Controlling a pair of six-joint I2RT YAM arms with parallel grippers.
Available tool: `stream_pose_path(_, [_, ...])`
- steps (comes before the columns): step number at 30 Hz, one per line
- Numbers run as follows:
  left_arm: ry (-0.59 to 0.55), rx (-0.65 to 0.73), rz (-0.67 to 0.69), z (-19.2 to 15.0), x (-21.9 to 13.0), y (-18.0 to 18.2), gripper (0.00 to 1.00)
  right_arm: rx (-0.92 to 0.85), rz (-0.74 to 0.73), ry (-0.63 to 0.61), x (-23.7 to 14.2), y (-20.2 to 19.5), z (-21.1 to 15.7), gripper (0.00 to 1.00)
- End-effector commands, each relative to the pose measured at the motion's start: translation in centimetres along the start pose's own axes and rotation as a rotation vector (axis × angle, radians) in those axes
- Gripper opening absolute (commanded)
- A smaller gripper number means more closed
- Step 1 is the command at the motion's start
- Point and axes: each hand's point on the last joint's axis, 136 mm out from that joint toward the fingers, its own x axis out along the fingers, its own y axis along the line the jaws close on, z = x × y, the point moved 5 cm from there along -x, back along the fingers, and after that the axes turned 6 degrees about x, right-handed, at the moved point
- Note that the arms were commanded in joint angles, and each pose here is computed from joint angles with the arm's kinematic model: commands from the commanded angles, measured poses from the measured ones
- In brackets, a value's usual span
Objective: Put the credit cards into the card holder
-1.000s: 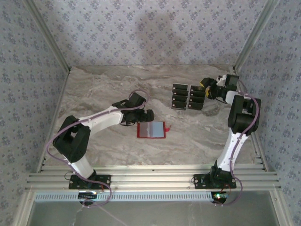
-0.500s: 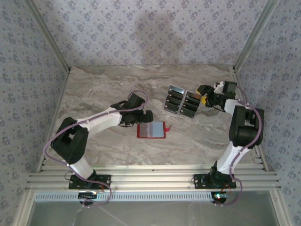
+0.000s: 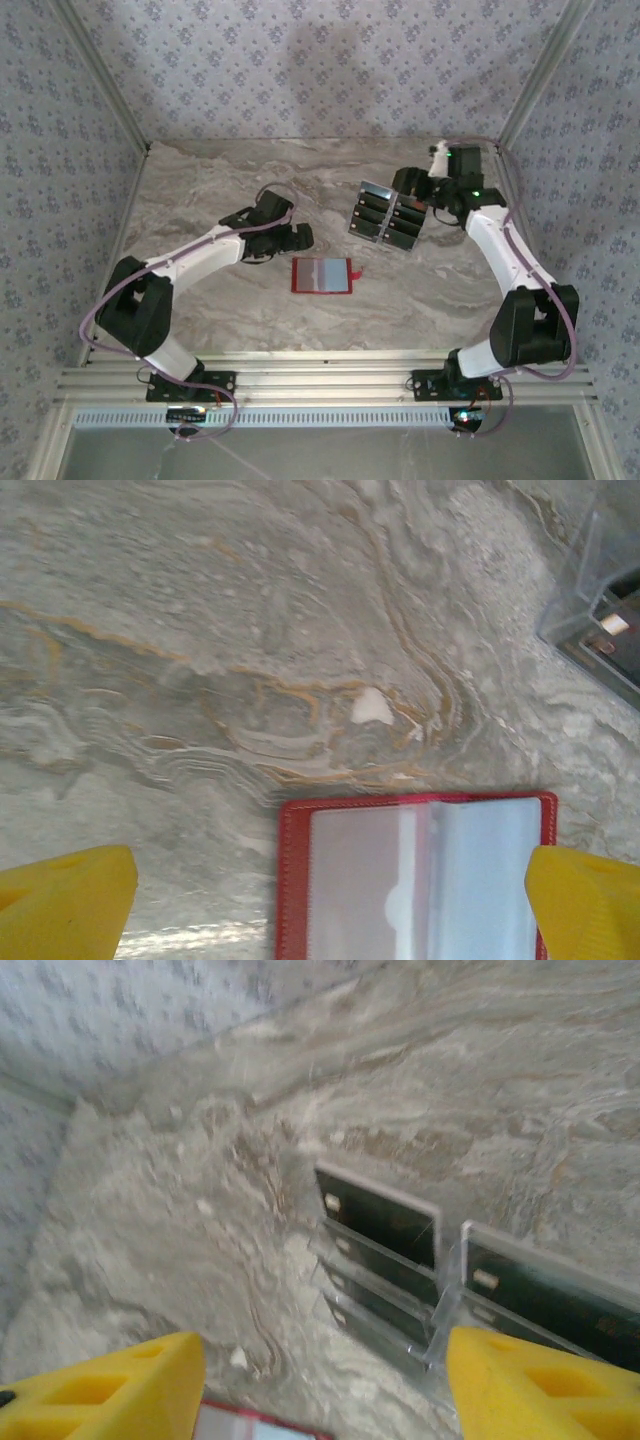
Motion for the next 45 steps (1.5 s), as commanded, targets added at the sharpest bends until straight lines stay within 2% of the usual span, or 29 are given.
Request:
stream_pose_path(1, [-0.014, 0.0, 0.03, 0.2, -1.4, 1.6, 1.0, -0.185, -0.194, 0.139, 0.6, -0.8, -2.8, 0.62])
stream_pose_path(8, [-0.023, -0.028, 0.04, 0.6, -1.9, 3.0, 1.0, -0.513, -0.412, 0.332, 3.8, -0.7, -6.0, 0.45])
stream_pose_path(13, [-0.02, -0.033, 0.039, 0.7, -1.8, 3.1, 1.0, -0.611, -0.5, 0.429, 5.2, -1.6, -6.8, 0.38])
stream_pose_path(22, [-0.009, -0.033, 0.034, 0.4, -1.5, 3.2, 1.0, -0.64, -0.532, 0.534, 6.7, -3.0, -7.4, 0.36])
stream_pose_path(45, [-0.005, -0.046, 0.017, 0.3, -1.0, 3.0, 1.0, -0.649, -0.603, 0.629, 8.8, -5.7, -8.6, 0.32])
